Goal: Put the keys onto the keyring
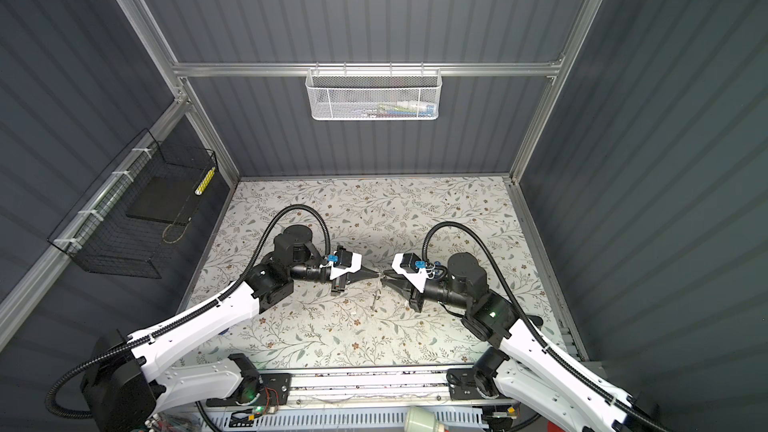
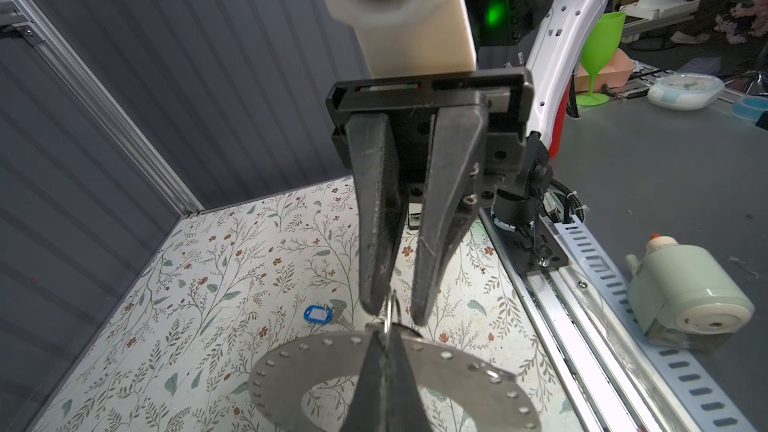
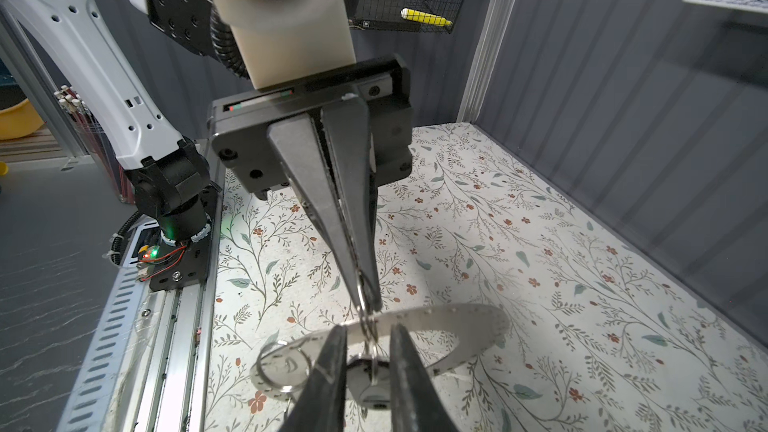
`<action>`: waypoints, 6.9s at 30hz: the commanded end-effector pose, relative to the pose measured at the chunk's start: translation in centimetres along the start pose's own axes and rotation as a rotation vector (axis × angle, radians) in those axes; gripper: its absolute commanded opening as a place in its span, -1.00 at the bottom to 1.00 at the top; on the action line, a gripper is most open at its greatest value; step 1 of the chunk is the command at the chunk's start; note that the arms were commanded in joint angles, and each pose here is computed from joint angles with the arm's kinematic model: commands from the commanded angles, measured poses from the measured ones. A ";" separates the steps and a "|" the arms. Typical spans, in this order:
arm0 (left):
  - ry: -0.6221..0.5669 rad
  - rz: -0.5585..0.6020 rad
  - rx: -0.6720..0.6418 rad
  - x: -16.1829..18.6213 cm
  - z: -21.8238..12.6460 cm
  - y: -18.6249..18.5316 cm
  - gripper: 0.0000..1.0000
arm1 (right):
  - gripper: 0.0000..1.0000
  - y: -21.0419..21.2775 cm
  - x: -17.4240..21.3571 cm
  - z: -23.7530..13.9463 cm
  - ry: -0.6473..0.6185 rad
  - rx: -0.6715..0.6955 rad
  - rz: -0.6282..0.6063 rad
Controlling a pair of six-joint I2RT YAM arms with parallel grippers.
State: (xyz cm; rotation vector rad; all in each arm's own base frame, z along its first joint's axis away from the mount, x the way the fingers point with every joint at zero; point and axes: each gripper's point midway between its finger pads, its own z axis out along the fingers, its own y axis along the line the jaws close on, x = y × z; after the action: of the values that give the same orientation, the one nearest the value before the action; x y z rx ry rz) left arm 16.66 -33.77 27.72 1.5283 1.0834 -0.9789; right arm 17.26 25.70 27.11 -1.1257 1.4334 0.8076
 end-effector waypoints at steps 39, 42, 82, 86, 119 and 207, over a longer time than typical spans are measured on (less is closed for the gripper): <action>0.301 0.184 0.029 0.5 0.3 0.3 -0.38 | -1.00 -0.1 0.9 0.6 0.199 -0.052 0.048; 0.321 0.184 0.031 0.9 0.5 0.2 -0.44 | -1.00 -0.1 0.9 0.6 0.197 -0.054 0.046; 0.052 -0.037 -0.057 -2.1 -0.5 1.4 -1.00 | -0.22 -2.1 0.6 -1.4 0.079 0.078 0.082; 0.024 -0.053 -0.048 -2.3 -0.7 1.5 -1.00 | -0.27 -1.7 -0.1 -1.2 0.036 0.047 0.072; -0.002 -0.060 -0.021 -2.4 -0.5 1.6 -1.00 | -0.73 -2.0 -1.0 -0.5 0.005 0.031 0.099; -0.178 -0.144 -0.098 -3.6 -1.4 2.4 -1.00 | -0.48 -1.7 -1.0 -0.6 0.056 0.003 0.095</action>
State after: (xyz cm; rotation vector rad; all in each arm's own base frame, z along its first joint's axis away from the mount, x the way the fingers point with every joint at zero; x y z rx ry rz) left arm 18.65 -33.35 30.58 1.2566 1.1799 -1.1150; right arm 18.99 25.57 27.53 -1.0859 1.5865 0.9064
